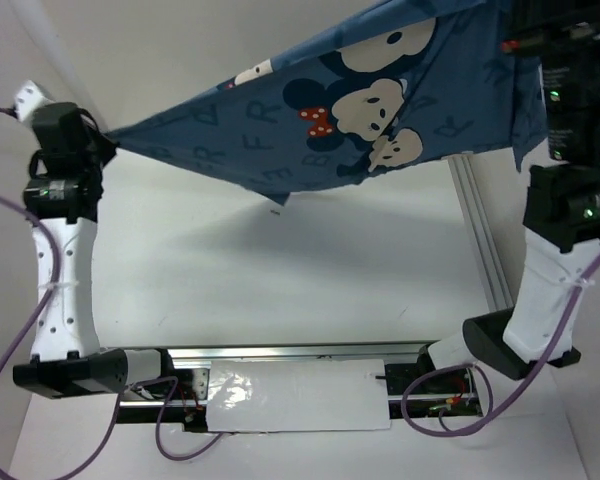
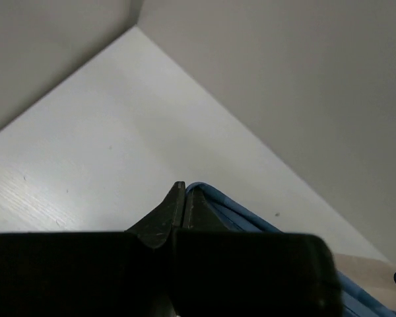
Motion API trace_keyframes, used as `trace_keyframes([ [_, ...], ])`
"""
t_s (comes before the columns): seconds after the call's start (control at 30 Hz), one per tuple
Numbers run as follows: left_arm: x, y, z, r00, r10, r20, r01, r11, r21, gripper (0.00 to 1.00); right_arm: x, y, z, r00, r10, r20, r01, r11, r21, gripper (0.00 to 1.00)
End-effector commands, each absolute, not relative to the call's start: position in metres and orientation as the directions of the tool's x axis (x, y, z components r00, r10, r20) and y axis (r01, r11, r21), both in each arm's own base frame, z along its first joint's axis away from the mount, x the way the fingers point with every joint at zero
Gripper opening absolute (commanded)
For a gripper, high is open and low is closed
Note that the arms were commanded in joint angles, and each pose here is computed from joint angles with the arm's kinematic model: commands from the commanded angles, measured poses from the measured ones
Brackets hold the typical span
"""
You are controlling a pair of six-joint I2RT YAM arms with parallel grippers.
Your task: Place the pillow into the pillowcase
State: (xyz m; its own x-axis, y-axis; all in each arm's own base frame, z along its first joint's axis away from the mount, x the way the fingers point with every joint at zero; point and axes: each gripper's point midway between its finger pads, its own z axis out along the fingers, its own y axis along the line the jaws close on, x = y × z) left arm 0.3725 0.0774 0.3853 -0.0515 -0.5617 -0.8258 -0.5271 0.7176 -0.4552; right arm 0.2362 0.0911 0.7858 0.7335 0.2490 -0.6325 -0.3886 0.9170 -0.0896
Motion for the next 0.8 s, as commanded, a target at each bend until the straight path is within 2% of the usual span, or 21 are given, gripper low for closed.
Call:
trace_keyframes([
  [0.0,0.306,0.131,0.427,0.039,-0.456,-0.889,-0.709,0.614,-0.346,0.00,0.034,0.024,0.861,0.957,0.252,-0.141,-0.263,0.962,-0.067,0.00],
  [0.17,0.255,0.143,0.472,0.100,-0.382,-0.919,-0.749,0.579,-0.322,0.00,-0.005,0.007,0.860,0.974,0.212,-0.086,-0.214,0.976,-0.022,0.00],
  [0.3,0.221,0.143,0.525,0.231,-0.314,-0.921,-0.725,0.575,-0.379,0.00,-0.019,-0.005,0.861,0.985,0.167,-0.050,-0.166,0.986,0.017,0.00],
  [0.4,0.204,0.154,0.532,0.270,-0.277,-0.922,-0.774,0.507,-0.380,0.00,-0.016,-0.020,0.860,0.990,0.131,-0.061,-0.126,0.989,0.079,0.00],
  [0.47,0.211,0.159,0.536,0.261,-0.248,-0.933,-0.784,0.509,-0.355,0.00,0.022,-0.020,0.854,0.978,0.144,-0.152,-0.129,0.986,0.101,0.00],
  [0.53,0.235,0.167,0.515,0.179,-0.254,-0.951,-0.820,0.496,-0.287,0.00,0.050,-0.030,0.840,0.959,0.129,-0.253,-0.089,0.983,0.162,0.00],
  [0.57,0.248,0.169,0.507,0.157,-0.262,-0.952,-0.821,0.501,-0.273,0.00,0.096,-0.019,0.822,0.919,0.150,-0.365,-0.092,0.981,0.172,0.00],
  [0.6,0.260,0.171,0.497,0.127,-0.269,-0.955,-0.829,0.500,-0.251,0.00,0.122,-0.016,0.807,0.889,0.153,-0.431,-0.075,0.979,0.191,0.00],
  [0.63,0.284,0.175,0.470,0.043,-0.288,-0.957,-0.837,0.513,-0.192,0.00,0.135,-0.026,0.787,0.856,0.165,-0.489,-0.036,0.964,0.262,0.00],
  [0.67,0.298,0.176,0.462,0.033,-0.294,-0.955,-0.830,0.524,-0.190,0.00,0.192,-0.006,0.743,0.781,0.150,-0.606,0.006,0.969,0.248,0.00],
  [0.7,0.312,0.176,0.450,0.009,-0.310,-0.951,-0.818,0.545,-0.185,0.00,0.210,-0.005,0.718,0.749,0.122,-0.652,0.058,0.967,0.247,0.00],
  [0.73,0.329,0.175,0.427,-0.051,-0.323,-0.945,-0.806,0.572,-0.152,0.00,0.208,-0.026,0.698,0.750,0.141,-0.646,0.133,0.925,0.357,0.00],
  [0.77,0.347,0.174,0.411,-0.086,-0.333,-0.939,-0.788,0.600,-0.140,0.00,0.251,-0.015,0.642,0.657,0.104,-0.747,0.219,0.922,0.321,0.00],
])
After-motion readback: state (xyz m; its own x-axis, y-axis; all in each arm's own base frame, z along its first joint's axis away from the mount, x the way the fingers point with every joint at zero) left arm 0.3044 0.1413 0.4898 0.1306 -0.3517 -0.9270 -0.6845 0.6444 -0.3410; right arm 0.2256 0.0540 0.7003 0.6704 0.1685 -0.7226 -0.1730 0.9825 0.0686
